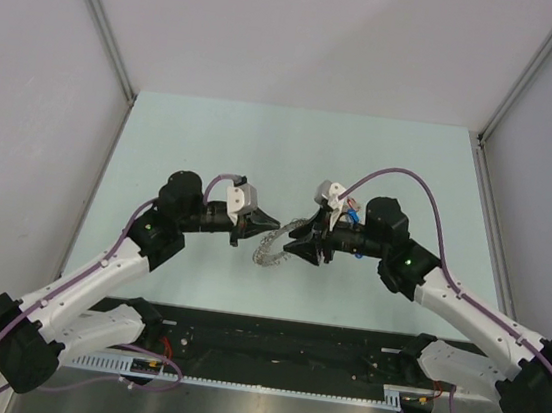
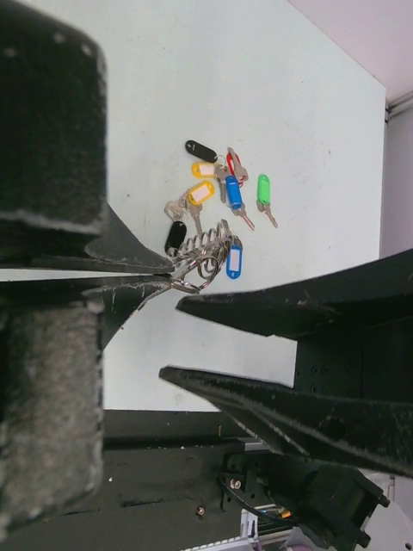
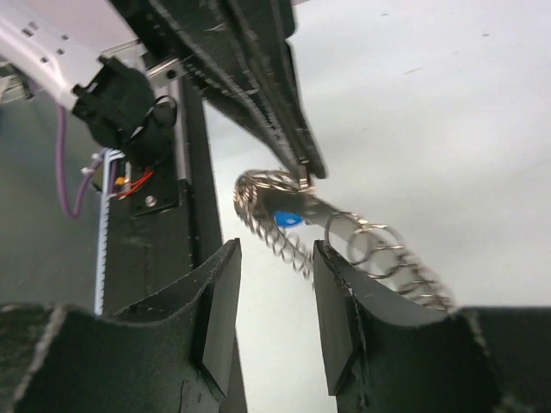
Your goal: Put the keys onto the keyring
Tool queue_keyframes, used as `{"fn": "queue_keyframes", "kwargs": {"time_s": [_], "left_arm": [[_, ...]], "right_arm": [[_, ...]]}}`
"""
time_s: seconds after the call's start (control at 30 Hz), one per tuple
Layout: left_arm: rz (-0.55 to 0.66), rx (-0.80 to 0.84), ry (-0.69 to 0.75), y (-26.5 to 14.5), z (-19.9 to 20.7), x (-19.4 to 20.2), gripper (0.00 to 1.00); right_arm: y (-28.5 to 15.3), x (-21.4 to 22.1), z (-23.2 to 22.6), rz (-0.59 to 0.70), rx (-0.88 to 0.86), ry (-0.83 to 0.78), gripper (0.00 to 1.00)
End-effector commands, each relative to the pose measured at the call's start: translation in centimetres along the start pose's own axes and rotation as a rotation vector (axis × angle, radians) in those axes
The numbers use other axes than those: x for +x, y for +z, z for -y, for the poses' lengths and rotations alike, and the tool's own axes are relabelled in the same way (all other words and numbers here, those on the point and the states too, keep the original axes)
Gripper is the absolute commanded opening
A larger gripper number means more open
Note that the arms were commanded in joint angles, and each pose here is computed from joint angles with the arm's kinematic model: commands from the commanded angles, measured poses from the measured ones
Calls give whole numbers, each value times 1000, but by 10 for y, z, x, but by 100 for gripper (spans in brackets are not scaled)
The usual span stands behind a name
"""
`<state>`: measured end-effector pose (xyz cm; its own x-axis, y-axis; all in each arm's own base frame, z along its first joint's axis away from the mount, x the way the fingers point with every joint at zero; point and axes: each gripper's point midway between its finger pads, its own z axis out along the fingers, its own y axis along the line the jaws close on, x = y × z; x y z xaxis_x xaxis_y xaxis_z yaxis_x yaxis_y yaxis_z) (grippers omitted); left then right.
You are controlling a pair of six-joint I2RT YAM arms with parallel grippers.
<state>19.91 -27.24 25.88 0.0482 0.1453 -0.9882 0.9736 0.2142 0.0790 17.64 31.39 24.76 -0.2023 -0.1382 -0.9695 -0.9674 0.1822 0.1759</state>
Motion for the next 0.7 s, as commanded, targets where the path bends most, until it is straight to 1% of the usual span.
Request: {"fn": "queue_keyframes", "kwargs": {"time_s": [0.0,0.1,0.23,0.57,0.67], "left_arm": [[70,29,46,0,4,-20,0],[69,34,44,0,5,-19,0],[65,39,43,1,5,-19,0],[69,51,39,0,7,-21,0],[73,53,41,0,8,-22,0]], "right_arm": [[-9,-40,15,102,117,-73,44],[-12,-51,18,136,143,-106,45],[-9,-57,15,163,124,-133,45],[4,-58,18,177,99,-148,44],[7,-58,18,178,90,-151,39]]}}
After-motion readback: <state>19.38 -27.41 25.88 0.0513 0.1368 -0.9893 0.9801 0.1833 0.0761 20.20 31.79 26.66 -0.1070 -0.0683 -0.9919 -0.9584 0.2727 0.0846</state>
